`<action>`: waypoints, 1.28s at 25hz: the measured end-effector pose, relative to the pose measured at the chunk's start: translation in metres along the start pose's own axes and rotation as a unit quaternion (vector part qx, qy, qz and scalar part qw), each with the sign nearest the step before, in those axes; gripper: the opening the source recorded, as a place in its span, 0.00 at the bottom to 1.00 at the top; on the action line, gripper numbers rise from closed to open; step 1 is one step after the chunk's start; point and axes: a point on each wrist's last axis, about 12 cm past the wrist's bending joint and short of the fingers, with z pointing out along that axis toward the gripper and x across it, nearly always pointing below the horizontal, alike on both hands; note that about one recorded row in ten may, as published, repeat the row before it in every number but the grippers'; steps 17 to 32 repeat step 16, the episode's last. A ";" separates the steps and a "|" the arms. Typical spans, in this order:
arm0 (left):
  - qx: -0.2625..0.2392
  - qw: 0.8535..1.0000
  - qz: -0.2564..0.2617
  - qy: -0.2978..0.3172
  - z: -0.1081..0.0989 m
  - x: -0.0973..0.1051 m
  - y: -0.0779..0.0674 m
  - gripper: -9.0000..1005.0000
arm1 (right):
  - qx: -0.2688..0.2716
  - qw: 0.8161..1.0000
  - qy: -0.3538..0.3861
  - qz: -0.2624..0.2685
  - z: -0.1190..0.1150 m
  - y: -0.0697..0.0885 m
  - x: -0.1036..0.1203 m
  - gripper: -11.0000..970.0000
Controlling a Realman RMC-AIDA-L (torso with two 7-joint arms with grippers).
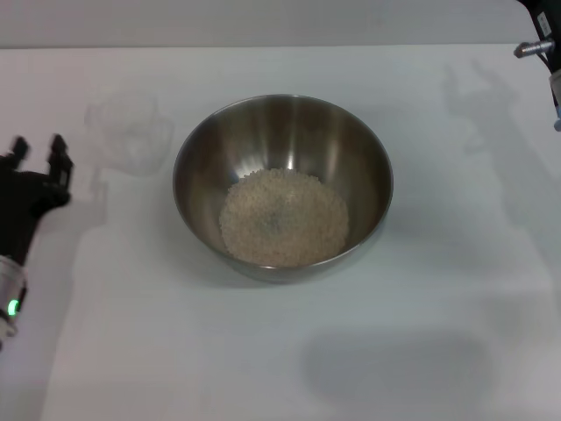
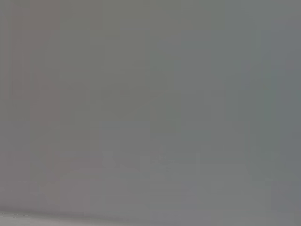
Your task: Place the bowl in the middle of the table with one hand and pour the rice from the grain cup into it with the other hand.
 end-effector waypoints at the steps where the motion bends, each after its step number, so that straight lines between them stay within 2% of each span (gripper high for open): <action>1: -0.002 1.000 -0.007 -0.017 -0.003 -0.003 0.003 0.39 | 0.003 1.000 0.003 0.000 -0.003 -0.001 0.001 0.43; 2: -0.002 1.000 -0.007 -0.017 -0.003 -0.003 0.003 0.39 | 0.003 1.000 0.003 0.000 -0.003 -0.001 0.001 0.43; 3: -0.006 0.998 -0.015 -0.060 -0.009 -0.010 0.010 0.39 | 0.004 1.000 0.005 0.000 -0.004 -0.001 0.002 0.43; 4: -0.006 0.998 -0.015 -0.064 -0.009 -0.011 0.010 0.49 | 0.006 1.000 0.008 0.000 -0.006 -0.001 0.003 0.43; 6: -0.010 0.995 -0.010 -0.102 -0.013 -0.018 0.015 0.56 | 0.011 1.000 0.018 0.001 -0.012 -0.002 0.005 0.43; 15: -0.006 0.991 0.005 -0.134 -0.009 -0.027 0.017 0.84 | 0.022 0.998 0.058 0.005 -0.023 -0.006 0.016 0.43; 32: -0.004 0.991 0.005 -0.136 -0.007 -0.028 0.017 0.84 | 0.024 0.998 0.061 0.005 -0.025 -0.007 0.016 0.43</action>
